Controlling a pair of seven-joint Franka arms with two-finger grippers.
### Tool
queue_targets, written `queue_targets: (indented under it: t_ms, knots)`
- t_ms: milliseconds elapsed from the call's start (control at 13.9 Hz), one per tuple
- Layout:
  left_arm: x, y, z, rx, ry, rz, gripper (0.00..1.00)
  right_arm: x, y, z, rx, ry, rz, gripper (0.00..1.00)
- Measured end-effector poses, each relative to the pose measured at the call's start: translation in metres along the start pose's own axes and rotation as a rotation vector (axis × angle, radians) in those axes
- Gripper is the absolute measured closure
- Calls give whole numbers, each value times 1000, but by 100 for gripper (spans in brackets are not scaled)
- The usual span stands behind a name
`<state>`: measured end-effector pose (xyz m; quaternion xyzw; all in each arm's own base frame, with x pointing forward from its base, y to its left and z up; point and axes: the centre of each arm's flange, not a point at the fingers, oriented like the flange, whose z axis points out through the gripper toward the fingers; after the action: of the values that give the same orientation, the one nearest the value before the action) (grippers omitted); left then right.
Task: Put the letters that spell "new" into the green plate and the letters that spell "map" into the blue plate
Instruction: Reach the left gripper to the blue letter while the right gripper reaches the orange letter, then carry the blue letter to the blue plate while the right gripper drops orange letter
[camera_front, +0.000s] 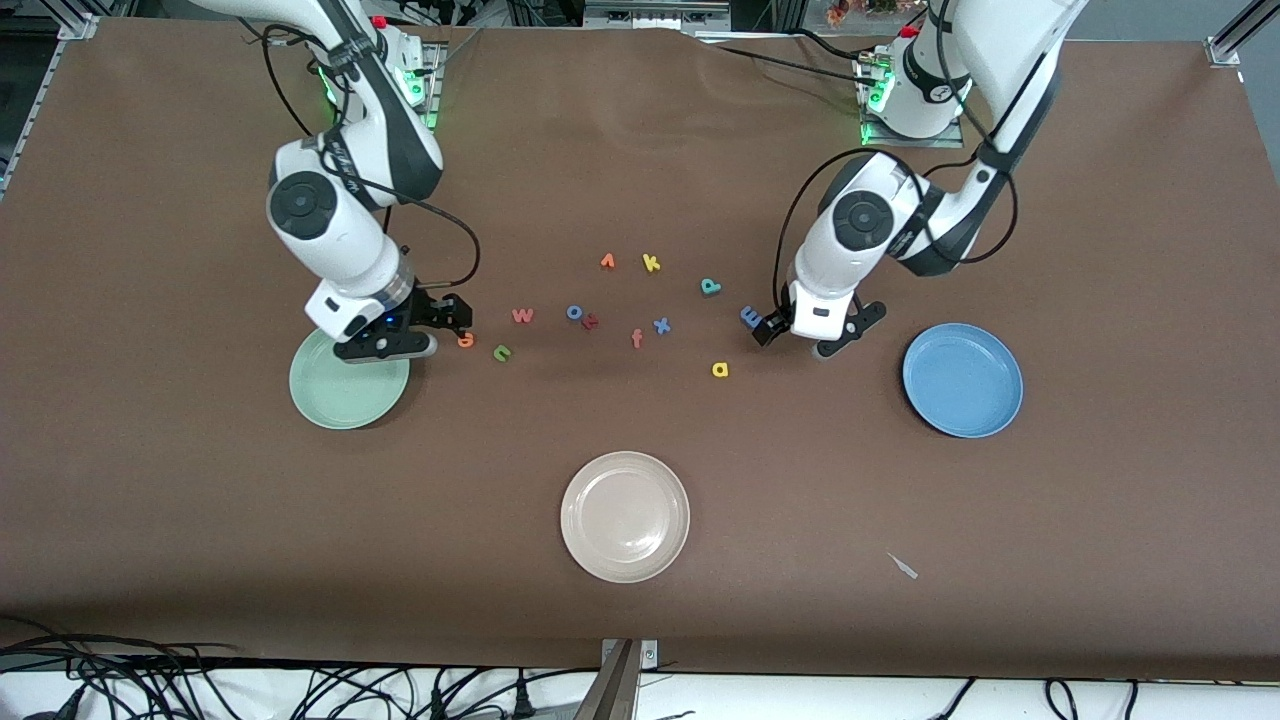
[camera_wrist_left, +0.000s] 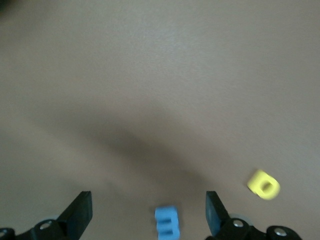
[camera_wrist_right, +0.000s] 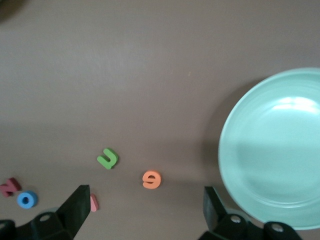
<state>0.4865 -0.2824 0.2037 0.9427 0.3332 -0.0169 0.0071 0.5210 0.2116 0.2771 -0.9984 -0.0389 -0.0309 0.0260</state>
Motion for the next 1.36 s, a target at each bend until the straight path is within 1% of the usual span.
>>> queue_targets:
  t_ms: [72,216,431,575,790,934,1006,1078,1149,1221,1293,1365]
  knots:
    - [-5,2,13,15,16,-11,0,-10,-5,14,2,3,7,0]
    - [-10,6,29,31,14,-30,0,-21,-17,34,7,6,17,0]
    - [-10,12,33,27,8,-53,0,-23,-21,57,13,18,23,0]
    - [-25,17,34,29,7,-63,0,-23,-19,71,17,29,27,0]
    - [-53,25,37,34,6,-75,0,-25,-17,83,16,27,31,0]
    - [-61,26,39,40,4,-80,3,-25,-16,87,17,28,32,1]
    - [-62,26,41,42,2,-81,10,-25,-16,89,17,29,33,4]
    - [-63,26,41,44,1,-82,15,-25,-15,91,17,30,34,4]
    - [-63,26,41,42,1,-86,17,-25,-14,93,16,30,35,7]
    - [-63,27,40,38,1,-88,26,-25,-13,94,16,31,37,7]
    - [-64,28,39,36,1,-88,39,-25,-12,94,15,33,39,7]
    - [-64,28,38,38,2,-88,48,-25,-11,95,15,33,40,11]
